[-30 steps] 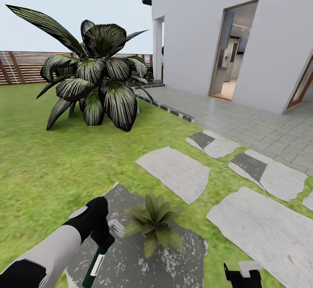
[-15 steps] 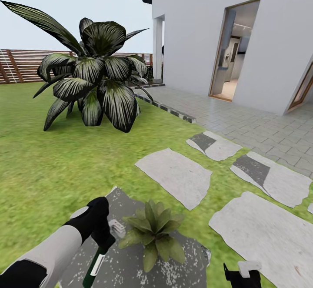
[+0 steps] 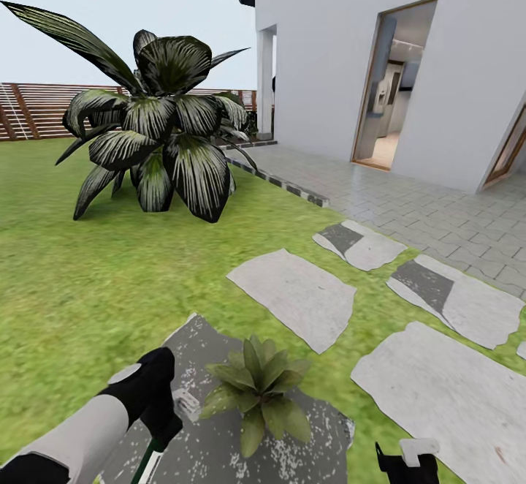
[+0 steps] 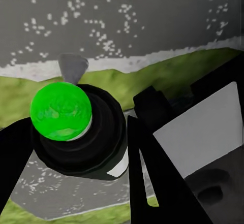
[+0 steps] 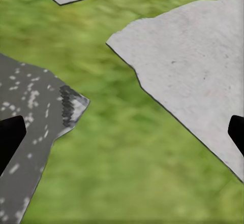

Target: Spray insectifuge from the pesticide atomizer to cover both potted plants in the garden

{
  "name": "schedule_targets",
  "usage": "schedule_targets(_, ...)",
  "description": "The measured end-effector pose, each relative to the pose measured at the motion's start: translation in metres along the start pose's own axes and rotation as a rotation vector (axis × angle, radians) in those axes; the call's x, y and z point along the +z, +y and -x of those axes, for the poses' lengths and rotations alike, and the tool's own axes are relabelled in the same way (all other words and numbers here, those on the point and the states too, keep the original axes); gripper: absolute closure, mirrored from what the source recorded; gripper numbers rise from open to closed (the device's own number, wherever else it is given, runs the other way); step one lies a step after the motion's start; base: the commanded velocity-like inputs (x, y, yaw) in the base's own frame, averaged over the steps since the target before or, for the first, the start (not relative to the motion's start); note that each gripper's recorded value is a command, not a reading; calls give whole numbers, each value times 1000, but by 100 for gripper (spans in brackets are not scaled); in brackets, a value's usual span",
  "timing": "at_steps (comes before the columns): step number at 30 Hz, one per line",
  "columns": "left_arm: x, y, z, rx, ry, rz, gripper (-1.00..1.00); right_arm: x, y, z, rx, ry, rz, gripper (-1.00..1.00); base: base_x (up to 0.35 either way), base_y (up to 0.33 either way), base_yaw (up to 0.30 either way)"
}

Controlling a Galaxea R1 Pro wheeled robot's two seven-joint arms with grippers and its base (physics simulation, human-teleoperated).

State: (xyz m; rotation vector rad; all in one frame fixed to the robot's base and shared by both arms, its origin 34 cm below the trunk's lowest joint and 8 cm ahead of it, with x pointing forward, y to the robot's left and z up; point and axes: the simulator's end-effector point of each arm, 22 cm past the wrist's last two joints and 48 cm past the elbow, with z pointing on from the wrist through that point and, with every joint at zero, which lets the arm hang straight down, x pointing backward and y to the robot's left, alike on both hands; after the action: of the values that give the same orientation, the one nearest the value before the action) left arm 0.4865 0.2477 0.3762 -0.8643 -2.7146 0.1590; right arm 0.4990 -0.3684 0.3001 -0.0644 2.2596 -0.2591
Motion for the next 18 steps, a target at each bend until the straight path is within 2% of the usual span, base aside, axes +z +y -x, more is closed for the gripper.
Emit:
schedule_targets(3,0,1,0,-4,-2,-1,100,0,0,0,0,0,2,-100,0,0,0)
schedule_targets(6,-8,4,7,-6,-21,7,100,0,1,0,0,0,3,-100,0,0,0)
schedule_targets(12,-46,22,33,-7,-78,52,100,0,1,0,-1,0,3,-100,0,0,0)
schedule_targets(18,-43,25,28,-2,-65,60,100,0,1,0,-2,0,4,-100,0,0,0)
